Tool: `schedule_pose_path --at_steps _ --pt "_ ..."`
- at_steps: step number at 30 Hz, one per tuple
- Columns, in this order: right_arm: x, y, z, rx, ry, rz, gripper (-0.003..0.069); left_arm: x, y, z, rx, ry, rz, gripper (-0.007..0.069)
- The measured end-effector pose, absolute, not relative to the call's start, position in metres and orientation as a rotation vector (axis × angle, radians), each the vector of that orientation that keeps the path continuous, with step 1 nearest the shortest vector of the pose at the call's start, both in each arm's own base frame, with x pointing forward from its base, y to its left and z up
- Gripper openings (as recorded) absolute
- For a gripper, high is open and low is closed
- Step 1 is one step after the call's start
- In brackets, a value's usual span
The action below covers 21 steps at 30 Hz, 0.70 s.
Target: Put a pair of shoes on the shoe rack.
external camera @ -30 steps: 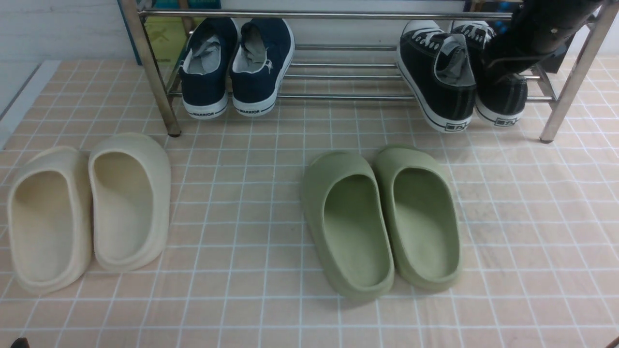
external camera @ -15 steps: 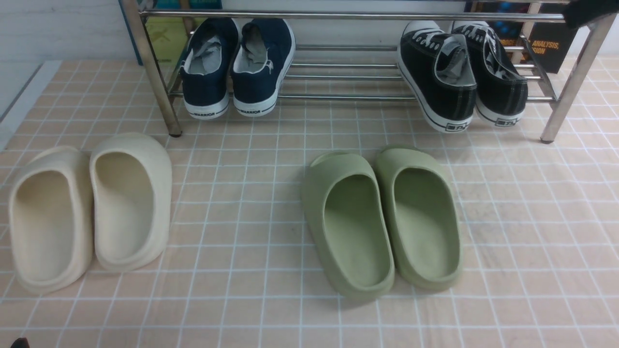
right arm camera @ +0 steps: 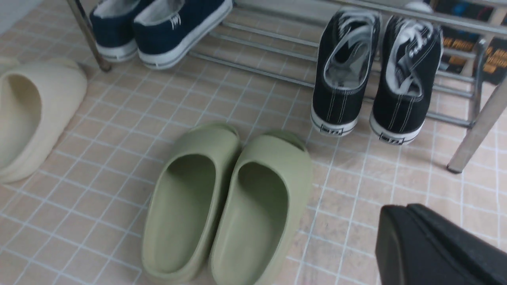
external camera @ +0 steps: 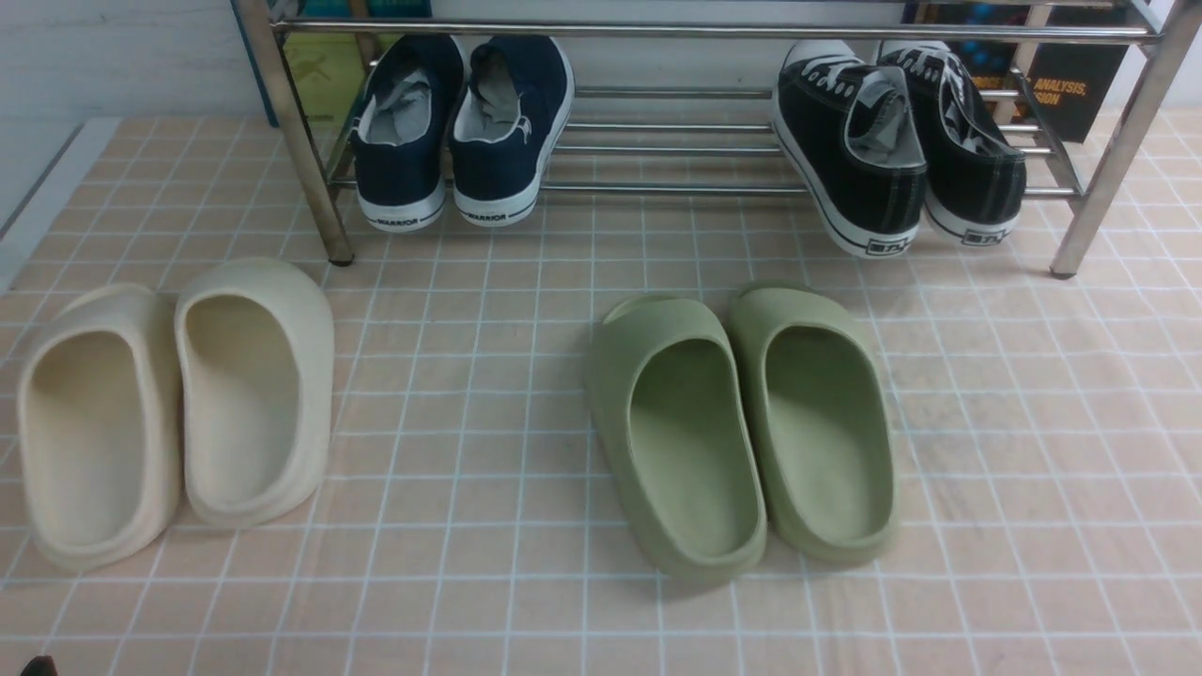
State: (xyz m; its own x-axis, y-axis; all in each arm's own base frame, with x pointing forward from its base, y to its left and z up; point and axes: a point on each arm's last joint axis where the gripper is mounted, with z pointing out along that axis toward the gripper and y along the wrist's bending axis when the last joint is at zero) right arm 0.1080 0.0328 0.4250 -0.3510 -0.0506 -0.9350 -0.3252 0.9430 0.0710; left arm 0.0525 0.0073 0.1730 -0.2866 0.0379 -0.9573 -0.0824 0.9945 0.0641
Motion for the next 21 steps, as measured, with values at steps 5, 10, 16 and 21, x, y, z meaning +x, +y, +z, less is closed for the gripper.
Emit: schedule_pose_path --at_steps 5,10,16,21 --pt "0.085 0.03 0.413 -0.266 1.868 0.284 -0.0012 0.053 0.007 0.173 -0.032 1.858 0.117 0.0238" --pt "0.07 0.029 0.404 -0.283 1.886 0.288 -0.0008 0.053 0.007 0.173 -0.032 1.858 0.117 0.0238" --pt "0.063 0.028 0.404 -0.29 1.88 0.28 -0.0016 0.053 0.007 0.173 -0.032 1.858 0.117 0.0238" --pt "0.064 0.028 0.402 -0.29 1.884 0.263 -0.0019 0.053 0.007 0.173 -0.032 1.858 0.117 0.0238"
